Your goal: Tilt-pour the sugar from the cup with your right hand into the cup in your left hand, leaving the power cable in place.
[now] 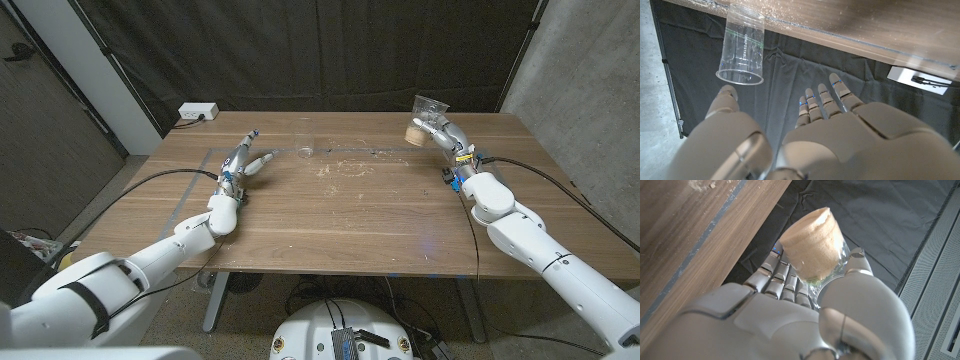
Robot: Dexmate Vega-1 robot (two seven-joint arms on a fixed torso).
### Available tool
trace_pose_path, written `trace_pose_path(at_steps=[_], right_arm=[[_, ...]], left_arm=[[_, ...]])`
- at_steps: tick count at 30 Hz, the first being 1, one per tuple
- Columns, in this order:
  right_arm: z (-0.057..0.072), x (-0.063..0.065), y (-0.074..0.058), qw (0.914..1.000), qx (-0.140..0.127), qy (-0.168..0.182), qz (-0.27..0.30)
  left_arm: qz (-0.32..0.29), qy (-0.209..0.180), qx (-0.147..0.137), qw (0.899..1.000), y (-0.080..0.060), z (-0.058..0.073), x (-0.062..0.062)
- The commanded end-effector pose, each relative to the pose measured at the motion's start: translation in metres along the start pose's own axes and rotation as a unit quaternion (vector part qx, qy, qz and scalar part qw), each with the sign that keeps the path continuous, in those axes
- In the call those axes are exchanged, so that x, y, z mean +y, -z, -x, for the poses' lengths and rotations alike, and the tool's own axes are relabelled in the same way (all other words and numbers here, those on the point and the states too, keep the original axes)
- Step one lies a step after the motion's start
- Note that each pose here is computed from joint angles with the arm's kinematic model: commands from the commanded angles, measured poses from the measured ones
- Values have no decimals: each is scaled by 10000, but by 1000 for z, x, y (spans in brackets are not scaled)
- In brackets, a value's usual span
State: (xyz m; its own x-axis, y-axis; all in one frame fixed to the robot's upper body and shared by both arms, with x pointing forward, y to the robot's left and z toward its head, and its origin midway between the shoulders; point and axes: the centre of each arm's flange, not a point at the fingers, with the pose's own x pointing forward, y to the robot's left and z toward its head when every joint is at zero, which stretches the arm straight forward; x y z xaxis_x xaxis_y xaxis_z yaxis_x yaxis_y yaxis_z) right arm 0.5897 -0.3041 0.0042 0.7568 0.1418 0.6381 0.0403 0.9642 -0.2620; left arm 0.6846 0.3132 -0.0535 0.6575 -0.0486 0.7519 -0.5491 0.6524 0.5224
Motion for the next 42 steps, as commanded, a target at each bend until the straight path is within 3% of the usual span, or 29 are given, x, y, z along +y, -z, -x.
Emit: trace_pose_path(at_steps=[1,11,22,42], right_arm=[[7,-1,0,10000,28,62,37],[11,-6,5,9999,44,102,2],[13,-12,11,9999,49,140,-69],[16,-20,13,9998,33,191,-103]], left_arm=[[56,177,245,9995,7,-8,-17],[75,291,201,9993,-5,-20,-24],[28,309,-112,9995,-24,-31,-28],[11,646,193,9977,-35,-54,-42]])
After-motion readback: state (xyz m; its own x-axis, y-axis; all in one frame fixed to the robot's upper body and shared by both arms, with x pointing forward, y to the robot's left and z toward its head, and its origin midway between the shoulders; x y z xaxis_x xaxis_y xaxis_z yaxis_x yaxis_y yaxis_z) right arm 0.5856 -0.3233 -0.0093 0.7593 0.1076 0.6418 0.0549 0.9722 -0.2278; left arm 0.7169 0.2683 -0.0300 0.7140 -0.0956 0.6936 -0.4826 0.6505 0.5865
